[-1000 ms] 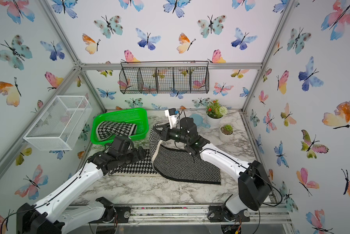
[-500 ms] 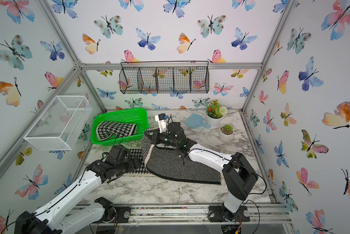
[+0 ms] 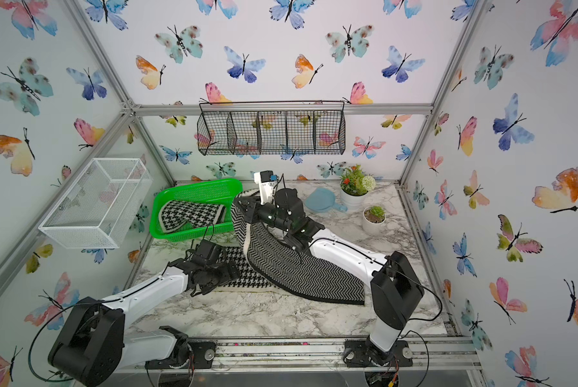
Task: Roll up the scarf and place it into the basket
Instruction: Fold the scarf at the center of the board.
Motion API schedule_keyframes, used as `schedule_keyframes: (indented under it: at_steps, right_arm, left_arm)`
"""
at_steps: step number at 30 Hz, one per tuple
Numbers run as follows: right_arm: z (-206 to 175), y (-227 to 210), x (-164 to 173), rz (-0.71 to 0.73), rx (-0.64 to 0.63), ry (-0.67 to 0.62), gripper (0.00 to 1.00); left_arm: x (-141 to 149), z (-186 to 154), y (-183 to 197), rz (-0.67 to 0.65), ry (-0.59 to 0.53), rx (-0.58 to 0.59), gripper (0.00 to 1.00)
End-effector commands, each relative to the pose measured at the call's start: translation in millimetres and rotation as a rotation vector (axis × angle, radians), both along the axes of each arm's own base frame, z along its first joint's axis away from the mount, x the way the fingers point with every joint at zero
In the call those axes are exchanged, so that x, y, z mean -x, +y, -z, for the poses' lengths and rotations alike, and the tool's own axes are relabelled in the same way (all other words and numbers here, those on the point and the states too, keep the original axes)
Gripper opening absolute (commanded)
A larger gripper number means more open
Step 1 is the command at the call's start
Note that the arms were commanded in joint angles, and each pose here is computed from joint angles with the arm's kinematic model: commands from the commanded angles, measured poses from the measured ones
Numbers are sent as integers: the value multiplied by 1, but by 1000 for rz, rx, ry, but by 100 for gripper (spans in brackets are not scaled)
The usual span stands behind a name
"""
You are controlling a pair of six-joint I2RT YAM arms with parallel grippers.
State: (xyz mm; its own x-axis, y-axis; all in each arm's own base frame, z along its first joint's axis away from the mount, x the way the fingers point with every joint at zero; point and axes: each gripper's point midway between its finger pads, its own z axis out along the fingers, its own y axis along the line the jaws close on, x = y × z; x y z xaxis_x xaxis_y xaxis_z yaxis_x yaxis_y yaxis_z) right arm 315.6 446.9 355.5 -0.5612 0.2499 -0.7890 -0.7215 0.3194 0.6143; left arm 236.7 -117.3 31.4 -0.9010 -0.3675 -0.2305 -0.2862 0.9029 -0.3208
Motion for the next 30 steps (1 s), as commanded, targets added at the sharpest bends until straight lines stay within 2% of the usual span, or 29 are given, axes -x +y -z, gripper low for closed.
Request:
schedule_keyframes:
  at_steps: [1,11,22,30]
  right_arm:
    - [-1,4,-9,24,23,-27,1]
    - [25,14,-13,5,18,17,1]
    - [13,33,-29,2,25,-10,1]
    - [44,42,-30,-27,29,52,1]
  left_arm:
    - [-3,-2,-6,-4,-20,50,95]
    - [-2,-3,-4,-3,-20,49,95]
    - [2,-8,1,-16,-33,47,95]
    - [1,-10,0,-13,-39,56,95]
